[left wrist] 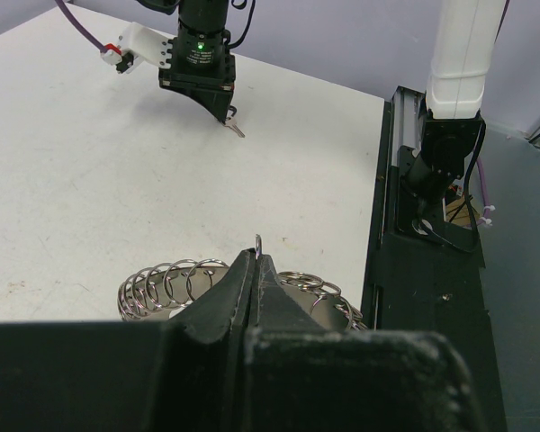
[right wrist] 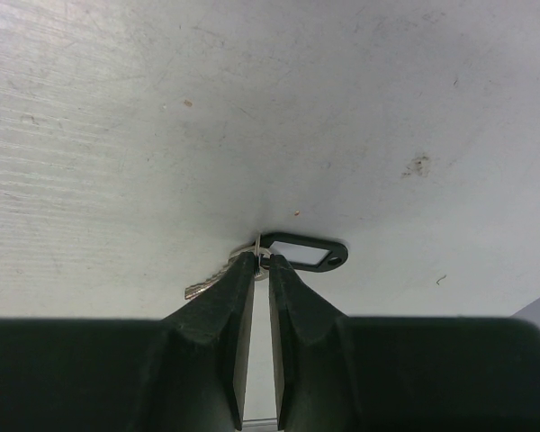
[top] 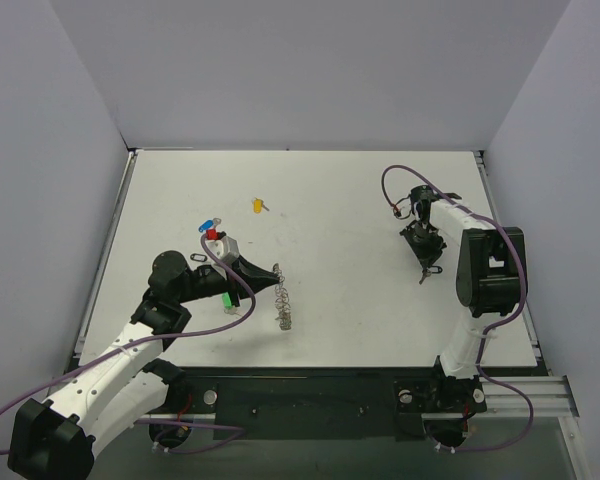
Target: Put the keys on the keyring
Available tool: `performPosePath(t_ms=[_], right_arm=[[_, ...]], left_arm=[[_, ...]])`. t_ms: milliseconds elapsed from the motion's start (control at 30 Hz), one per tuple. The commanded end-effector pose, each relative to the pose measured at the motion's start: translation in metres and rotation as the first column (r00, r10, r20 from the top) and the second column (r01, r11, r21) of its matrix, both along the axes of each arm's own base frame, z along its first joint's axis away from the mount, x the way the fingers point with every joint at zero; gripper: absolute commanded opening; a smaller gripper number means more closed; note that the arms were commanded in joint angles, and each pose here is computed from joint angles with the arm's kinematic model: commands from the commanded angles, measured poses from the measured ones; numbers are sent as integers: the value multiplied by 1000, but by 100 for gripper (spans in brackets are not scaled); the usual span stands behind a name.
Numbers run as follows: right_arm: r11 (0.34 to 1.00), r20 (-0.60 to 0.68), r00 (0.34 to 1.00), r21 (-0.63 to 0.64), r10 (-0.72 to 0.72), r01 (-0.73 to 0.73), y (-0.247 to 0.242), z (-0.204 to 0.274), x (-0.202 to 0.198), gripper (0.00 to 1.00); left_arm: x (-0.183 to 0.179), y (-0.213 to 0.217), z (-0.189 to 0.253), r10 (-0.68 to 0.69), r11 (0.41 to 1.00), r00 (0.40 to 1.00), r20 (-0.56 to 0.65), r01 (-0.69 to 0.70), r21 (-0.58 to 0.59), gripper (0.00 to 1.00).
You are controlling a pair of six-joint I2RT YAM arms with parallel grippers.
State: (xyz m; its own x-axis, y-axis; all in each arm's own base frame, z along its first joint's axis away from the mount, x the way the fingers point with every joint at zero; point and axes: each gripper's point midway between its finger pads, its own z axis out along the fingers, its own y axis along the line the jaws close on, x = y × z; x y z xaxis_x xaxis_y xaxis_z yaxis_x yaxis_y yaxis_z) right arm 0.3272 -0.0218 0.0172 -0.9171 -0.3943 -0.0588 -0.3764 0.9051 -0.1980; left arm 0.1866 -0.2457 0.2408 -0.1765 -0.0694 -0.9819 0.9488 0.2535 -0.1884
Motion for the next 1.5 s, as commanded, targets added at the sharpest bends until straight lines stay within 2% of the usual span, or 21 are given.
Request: performPosePath(t_ms=[0,1467], right_arm=[[1000,-21,1000,-4,2,-2,-2,10,-8,9],[1000,-30,1000,-12,9,-9,0,6,-1,10]], left_arm=[[4,0,34,3,999,995,105,2,-42,0],[4,0,33,0,999,995,102,4,-40,0]])
